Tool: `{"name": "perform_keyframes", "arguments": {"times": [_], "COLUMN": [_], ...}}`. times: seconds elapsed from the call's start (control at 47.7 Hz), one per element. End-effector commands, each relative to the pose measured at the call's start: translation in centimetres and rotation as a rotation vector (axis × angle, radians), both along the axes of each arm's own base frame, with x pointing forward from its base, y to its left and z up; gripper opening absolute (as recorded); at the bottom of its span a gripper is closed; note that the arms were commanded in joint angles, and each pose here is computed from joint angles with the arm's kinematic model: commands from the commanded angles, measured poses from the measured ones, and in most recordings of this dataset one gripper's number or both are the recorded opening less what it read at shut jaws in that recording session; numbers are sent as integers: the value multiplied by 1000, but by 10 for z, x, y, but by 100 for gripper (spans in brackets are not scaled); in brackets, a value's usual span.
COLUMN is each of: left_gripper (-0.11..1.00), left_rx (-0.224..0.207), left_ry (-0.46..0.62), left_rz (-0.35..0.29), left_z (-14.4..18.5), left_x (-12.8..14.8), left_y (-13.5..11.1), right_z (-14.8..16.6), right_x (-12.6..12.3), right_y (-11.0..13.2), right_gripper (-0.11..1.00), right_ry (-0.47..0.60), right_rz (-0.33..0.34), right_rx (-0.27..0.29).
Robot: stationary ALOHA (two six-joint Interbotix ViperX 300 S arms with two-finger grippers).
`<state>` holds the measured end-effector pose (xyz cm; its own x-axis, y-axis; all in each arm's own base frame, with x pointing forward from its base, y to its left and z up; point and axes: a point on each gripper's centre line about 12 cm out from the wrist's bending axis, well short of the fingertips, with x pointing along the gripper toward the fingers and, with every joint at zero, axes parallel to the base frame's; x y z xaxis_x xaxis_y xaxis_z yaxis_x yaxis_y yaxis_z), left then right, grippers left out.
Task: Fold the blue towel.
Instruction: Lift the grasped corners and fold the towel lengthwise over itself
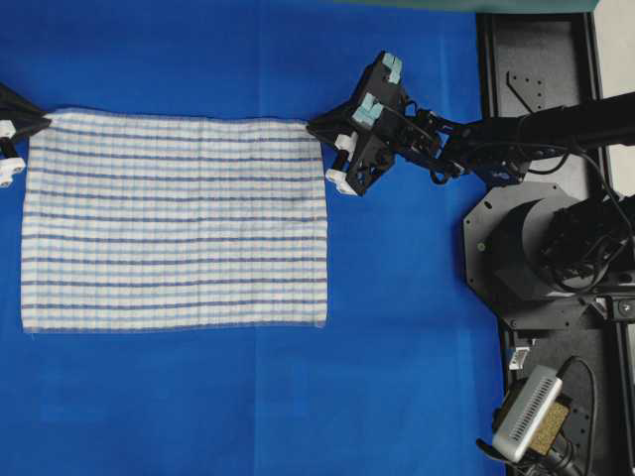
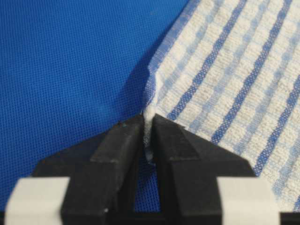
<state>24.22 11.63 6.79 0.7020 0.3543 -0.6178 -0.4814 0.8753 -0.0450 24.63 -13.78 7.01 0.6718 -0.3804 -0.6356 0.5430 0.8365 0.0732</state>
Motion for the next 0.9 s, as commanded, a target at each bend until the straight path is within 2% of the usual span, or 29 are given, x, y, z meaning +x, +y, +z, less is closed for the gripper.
{"name": "perform_keyframes", "arguments": {"times": [0.0,0.378,0.65,0.881], "left_gripper": [5,5,5,5], "left_rx": [11,57,49,36], "left_ry": [-22,-59,-49,-64], "left_rz": [-4,-28,-34,-96], "left_z": [5,21,37,64], "left_x": [6,19,19,17], "left_y": [1,7,5,-17], "right_z": [2,26,44,65], "right_x": [3,1,-2,-4], "right_y": [1,0,2,18], "right_gripper": [17,17,17,17], "right_ry": [-6,-57,-71,-117], "right_rz": [5,-4,-4,24], "right_rx": [-1,-27,-33,-32]}}
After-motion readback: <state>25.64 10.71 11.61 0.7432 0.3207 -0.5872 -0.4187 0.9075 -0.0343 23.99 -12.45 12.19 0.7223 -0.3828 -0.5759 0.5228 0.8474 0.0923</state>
